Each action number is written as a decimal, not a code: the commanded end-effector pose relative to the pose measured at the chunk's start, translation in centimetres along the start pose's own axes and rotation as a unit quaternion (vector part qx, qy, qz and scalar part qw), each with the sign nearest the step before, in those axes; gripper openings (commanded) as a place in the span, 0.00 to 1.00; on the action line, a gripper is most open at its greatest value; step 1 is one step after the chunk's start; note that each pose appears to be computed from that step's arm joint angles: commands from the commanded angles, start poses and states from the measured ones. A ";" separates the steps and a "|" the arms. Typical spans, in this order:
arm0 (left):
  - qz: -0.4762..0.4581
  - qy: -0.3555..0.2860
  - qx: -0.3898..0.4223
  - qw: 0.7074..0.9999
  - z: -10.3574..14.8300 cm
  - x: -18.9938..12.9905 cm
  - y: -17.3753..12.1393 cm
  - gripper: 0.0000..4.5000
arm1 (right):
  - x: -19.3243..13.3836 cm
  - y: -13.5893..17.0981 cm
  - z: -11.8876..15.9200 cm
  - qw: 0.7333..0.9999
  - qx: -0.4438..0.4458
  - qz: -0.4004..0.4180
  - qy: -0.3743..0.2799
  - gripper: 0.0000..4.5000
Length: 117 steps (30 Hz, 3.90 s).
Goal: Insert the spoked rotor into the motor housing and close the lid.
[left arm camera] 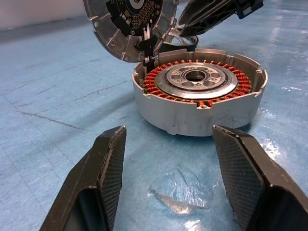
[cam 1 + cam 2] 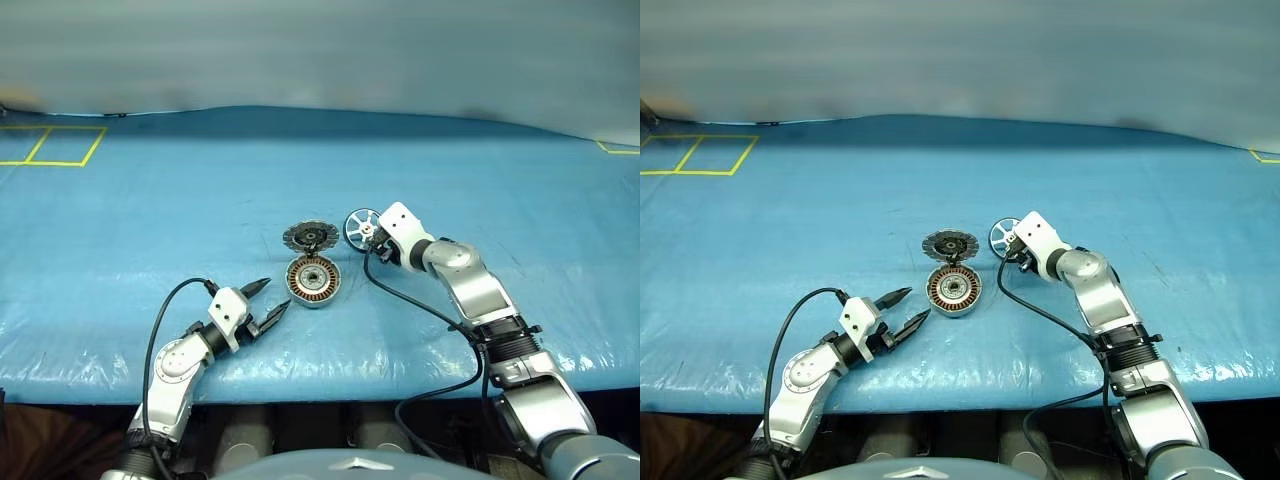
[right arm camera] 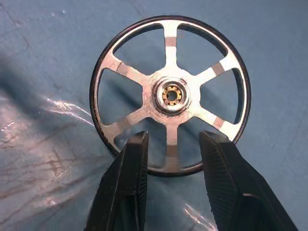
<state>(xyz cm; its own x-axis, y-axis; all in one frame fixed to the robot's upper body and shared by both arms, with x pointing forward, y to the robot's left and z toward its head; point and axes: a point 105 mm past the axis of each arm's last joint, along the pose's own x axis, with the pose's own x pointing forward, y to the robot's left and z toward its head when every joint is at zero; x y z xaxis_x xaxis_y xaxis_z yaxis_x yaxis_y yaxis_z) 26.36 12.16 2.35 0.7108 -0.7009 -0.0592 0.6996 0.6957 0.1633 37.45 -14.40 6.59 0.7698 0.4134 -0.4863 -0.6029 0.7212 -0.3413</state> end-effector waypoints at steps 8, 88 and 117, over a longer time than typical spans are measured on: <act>0.002 -0.007 0.013 1.000 0.3 0.0 0.2 0.67 | 0.3 0.4 -1.3 1.000 0.025 0.004 0.019 0.19; -0.005 -0.005 0.008 1.000 0.1 -0.3 -0.2 0.67 | -4.3 9.5 5.4 0.932 -0.328 0.149 -0.047 0.27; -0.006 -0.006 0.010 1.000 0.7 -0.1 -0.4 0.67 | -5.0 11.9 8.9 0.953 -0.131 0.213 -0.168 0.39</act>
<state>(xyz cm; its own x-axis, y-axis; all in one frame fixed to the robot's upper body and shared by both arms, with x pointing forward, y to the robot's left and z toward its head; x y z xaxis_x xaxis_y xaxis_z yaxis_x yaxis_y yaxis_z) 26.13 12.25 2.36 0.7083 -0.7030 -0.0636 0.7017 0.6914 0.1720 27.76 -2.76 11.63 0.4089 0.8266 -0.3867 -0.8853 0.2566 -0.3878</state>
